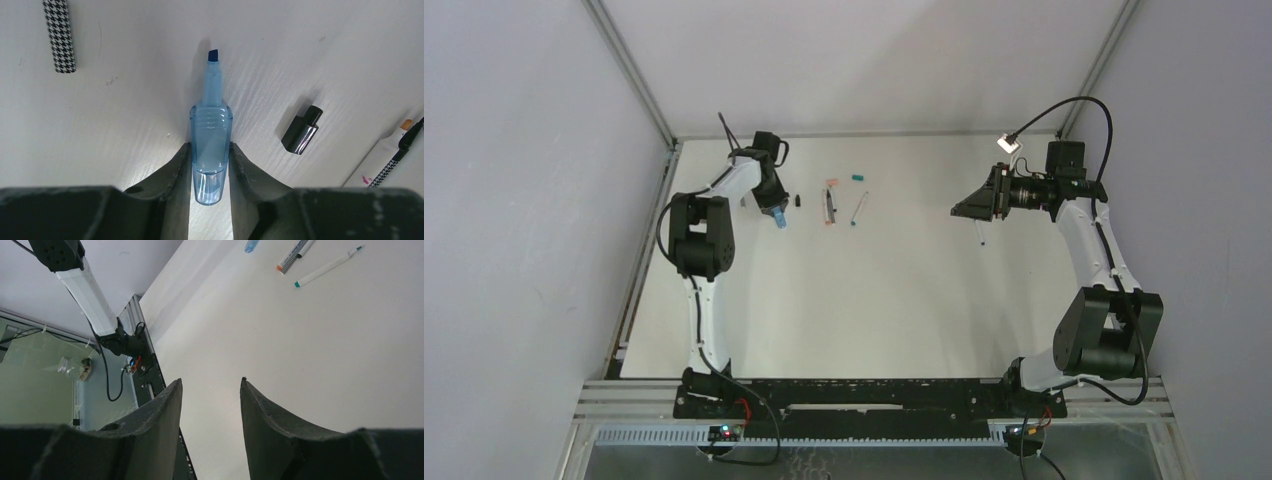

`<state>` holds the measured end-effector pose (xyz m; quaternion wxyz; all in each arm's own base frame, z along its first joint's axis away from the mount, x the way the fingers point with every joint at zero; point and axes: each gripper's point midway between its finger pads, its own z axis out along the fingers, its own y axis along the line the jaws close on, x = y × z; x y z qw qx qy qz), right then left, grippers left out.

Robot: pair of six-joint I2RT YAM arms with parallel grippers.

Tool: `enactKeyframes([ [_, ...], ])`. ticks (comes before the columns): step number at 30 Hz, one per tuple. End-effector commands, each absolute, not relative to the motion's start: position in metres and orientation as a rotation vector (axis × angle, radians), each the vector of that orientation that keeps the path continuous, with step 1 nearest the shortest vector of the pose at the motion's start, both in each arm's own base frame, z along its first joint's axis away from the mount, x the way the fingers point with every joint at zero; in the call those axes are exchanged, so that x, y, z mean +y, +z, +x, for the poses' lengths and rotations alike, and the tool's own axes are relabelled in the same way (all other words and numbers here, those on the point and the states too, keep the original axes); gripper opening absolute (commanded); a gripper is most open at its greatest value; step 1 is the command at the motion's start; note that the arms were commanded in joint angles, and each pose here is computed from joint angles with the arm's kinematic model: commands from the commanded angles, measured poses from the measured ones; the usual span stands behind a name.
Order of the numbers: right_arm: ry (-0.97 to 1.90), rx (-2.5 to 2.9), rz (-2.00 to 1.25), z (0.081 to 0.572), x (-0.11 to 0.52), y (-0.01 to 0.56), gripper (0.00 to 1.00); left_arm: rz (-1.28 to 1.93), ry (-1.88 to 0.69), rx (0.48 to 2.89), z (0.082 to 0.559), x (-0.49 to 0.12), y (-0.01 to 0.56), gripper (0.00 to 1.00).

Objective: Insert the pens into the pen caps
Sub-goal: Move the pen to the center of the board.

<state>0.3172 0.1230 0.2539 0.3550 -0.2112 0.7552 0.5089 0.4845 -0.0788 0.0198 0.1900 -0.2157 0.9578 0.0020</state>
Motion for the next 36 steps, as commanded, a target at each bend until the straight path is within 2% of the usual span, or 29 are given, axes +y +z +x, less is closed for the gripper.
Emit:
enactKeyframes([
  [1, 1.325, 1.907, -0.569, 0.315, 0.123, 0.264, 0.53, -0.581, -0.022, 2.751, 0.475, -0.082, 0.015, 0.30],
  [6, 1.327, 1.906, -0.569, 0.314, 0.124, 0.264, 0.54, -0.544, -0.037, 2.787, 0.452, -0.086, 0.021, 0.29],
  [18, 1.355, 1.906, -0.571, 0.314, 0.126, 0.262, 0.54, -0.389, 0.074, 2.879, 0.346, -0.100, 0.009, 0.32],
  [24, 1.363, 1.904, -0.584, 0.312, 0.130, 0.263, 0.54, -0.350, 0.104, 2.881, 0.345, -0.097, 0.009, 0.38],
  [27, 1.359, 1.901, -0.590, 0.311, 0.130, 0.263, 0.54, -0.328, 0.111, 2.896, 0.351, -0.098, 0.007, 0.45],
  [36, 1.348, 1.894, -0.601, 0.309, 0.129, 0.265, 0.54, -0.308, 0.122, 2.913, 0.365, -0.100, 0.003, 0.43],
])
